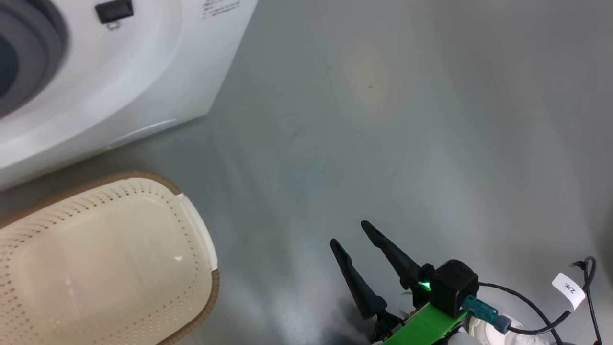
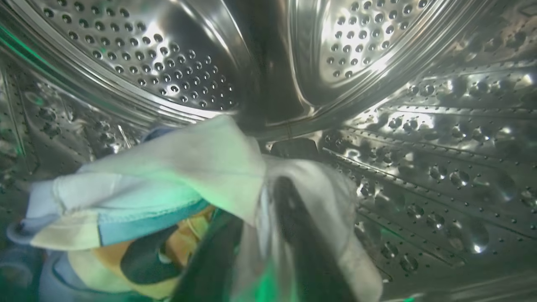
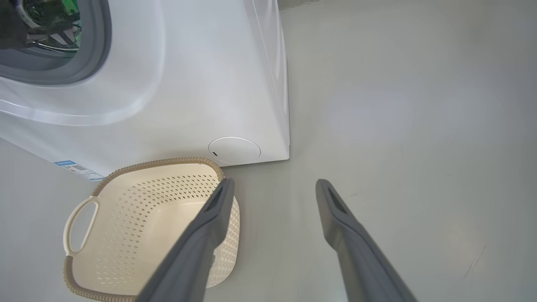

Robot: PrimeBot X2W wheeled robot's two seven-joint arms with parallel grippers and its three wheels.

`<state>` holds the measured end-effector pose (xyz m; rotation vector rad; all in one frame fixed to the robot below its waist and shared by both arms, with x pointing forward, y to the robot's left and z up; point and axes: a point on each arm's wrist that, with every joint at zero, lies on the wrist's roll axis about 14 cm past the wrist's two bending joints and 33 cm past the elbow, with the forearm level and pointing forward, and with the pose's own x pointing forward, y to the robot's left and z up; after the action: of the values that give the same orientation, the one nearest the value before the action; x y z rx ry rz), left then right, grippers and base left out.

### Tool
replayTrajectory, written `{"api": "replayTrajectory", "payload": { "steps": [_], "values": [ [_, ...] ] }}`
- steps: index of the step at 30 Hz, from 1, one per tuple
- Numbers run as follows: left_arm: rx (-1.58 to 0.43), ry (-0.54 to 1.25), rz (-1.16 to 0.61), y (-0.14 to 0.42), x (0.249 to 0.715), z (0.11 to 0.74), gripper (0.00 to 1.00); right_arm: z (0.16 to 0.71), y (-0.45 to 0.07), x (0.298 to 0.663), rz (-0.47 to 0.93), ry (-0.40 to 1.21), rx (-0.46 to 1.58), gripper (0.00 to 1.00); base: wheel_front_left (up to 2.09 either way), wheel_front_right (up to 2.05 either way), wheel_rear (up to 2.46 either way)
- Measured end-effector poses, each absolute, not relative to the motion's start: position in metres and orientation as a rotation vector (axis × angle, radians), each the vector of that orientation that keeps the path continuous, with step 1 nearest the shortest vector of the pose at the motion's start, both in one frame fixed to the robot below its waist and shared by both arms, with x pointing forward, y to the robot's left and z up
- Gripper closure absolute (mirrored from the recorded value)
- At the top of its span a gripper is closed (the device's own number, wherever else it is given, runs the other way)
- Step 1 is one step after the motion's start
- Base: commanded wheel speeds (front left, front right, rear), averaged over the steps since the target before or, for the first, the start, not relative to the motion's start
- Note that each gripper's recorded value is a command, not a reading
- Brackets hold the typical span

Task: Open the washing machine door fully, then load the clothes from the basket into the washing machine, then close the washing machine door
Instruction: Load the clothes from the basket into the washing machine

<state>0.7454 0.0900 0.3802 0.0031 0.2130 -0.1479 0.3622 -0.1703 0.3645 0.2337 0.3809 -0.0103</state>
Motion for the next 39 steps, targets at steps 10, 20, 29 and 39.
{"api": "replayTrajectory", "payload": {
  "steps": [10,20,29,39],
  "values": [
    [-0.046,0.228,-0.13,0.082,0.724,0.403,0.0,0.377,-0.16,0.369,0.032,0.334,0.25,0.0,0.0,0.0,0.0],
    [-0.093,0.203,-0.113,0.074,0.68,0.428,0.0,0.402,-0.149,0.374,0.081,0.254,0.262,0.0,0.0,0.0,0.0],
    [-0.159,0.165,-0.111,0.073,0.633,0.447,0.0,0.418,-0.137,0.37,0.123,0.209,0.272,0.0,0.0,0.0,0.0],
    [-0.227,0.179,-0.125,0.076,0.564,0.443,0.0,0.436,-0.131,0.374,0.154,0.147,0.266,0.0,0.0,0.0,0.0]
  ]
}}
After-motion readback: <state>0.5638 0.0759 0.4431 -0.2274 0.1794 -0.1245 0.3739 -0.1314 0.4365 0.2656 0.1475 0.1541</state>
